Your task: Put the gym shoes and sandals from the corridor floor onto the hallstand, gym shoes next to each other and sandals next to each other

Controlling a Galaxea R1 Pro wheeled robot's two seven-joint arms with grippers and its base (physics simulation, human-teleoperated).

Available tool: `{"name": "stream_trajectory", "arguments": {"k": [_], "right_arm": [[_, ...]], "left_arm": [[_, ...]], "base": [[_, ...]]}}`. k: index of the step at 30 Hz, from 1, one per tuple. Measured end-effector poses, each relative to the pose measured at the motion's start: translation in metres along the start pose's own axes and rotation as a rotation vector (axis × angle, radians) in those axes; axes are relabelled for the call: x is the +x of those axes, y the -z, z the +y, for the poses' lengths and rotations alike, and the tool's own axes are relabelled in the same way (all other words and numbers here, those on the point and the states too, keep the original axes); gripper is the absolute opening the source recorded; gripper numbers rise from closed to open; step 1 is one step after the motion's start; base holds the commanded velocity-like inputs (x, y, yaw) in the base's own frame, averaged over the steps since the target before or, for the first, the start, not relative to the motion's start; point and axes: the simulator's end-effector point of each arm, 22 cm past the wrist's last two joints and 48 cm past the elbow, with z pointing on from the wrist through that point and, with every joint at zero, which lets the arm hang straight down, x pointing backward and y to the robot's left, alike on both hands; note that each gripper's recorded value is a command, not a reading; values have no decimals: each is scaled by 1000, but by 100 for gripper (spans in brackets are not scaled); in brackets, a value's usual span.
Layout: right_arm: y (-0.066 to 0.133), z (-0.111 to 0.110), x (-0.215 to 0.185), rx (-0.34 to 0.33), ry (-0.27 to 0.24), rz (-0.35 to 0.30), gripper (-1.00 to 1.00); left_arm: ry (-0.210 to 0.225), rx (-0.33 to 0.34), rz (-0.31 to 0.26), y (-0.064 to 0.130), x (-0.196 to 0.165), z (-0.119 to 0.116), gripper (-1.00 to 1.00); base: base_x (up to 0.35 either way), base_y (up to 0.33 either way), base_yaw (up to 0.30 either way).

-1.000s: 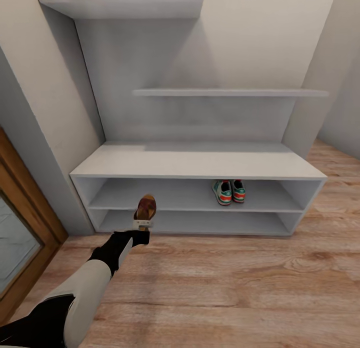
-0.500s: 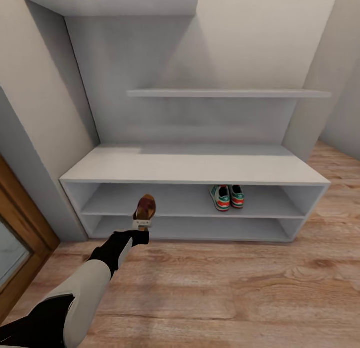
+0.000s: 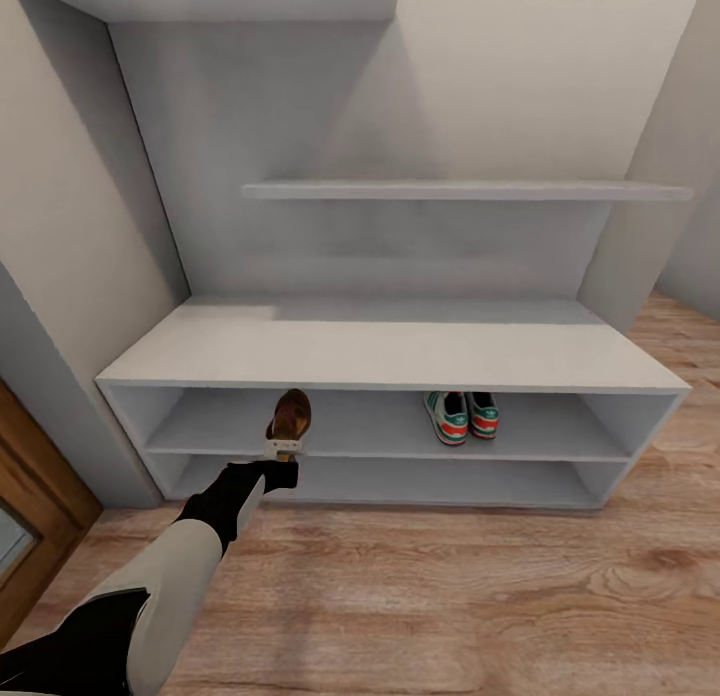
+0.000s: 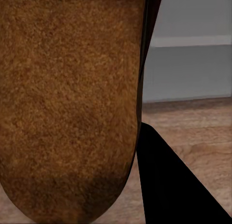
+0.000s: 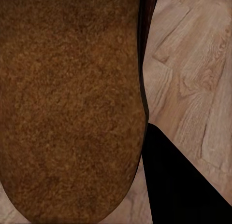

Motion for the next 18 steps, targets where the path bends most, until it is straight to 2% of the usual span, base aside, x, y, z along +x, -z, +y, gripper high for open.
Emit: {"name": "stream_trajectory", "arguments": {"k": [7,11,14,18], "right_arm": [[-1,-2,-2,2,1,-3,-100],[-1,-5,-5,8,-4,-7,-100],[-1,-24,-5,50,-54,-8,-100],[0,-49,-5,102,-119,-9,-100]], "left_arm": [[0,1,0,0,0,0,-100],[-2,0,0,0,0,0,-100],[-1,0,0,0,0,0,-100],[0,0,0,0,0,0,-100]], "base": [[32,0,0],[268,0,0],[220,0,0],[67,0,0]]}}
